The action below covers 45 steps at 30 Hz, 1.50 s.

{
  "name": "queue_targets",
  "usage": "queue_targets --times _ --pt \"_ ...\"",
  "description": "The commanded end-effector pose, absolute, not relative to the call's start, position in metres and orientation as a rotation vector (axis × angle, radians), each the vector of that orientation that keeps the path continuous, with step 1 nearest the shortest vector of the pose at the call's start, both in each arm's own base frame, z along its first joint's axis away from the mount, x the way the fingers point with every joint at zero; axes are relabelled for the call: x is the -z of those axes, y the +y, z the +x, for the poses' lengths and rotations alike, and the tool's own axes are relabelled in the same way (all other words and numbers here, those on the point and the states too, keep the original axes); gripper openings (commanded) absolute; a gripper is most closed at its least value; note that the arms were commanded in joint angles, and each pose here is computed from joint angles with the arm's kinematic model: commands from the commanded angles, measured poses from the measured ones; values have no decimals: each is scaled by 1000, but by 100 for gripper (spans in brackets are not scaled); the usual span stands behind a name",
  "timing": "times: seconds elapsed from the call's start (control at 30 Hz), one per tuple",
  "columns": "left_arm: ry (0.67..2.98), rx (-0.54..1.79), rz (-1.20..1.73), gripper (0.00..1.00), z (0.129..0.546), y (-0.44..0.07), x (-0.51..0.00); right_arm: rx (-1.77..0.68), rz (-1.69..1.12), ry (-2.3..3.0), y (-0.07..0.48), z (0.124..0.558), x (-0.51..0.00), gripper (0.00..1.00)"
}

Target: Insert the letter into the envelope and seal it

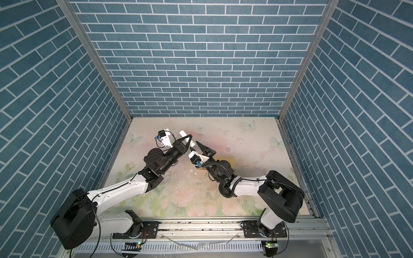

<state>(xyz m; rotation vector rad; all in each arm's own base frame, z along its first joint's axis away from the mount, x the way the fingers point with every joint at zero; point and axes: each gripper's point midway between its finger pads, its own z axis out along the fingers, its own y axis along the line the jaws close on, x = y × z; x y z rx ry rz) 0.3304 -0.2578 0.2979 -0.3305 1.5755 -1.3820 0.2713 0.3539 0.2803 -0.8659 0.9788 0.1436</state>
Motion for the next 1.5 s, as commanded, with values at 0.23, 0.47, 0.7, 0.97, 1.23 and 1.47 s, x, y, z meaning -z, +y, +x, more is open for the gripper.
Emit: queue_targets --times 0.23,0.47,0.7,0.97,1.23,1.47 --pt "1532 1424 -312 0 329 -262 -312 -123 -806 981 355 281 -295 37" --pt "1534 1429 -310 0 330 -263 -312 -145 -788 987 357 283 -297 32" --pt "1542 1427 -312 0 331 -265 -308 -191 -769 994 360 283 -301 22" --pt "1544 1422 -306 0 332 -266 -308 -339 -683 1033 352 284 -312 12" --pt "1540 1395 -270 0 331 -266 -308 -928 -482 1153 324 297 -339 1" --pt "1517 1370 -203 0 328 -268 -312 -1410 -308 1236 311 315 -347 0"
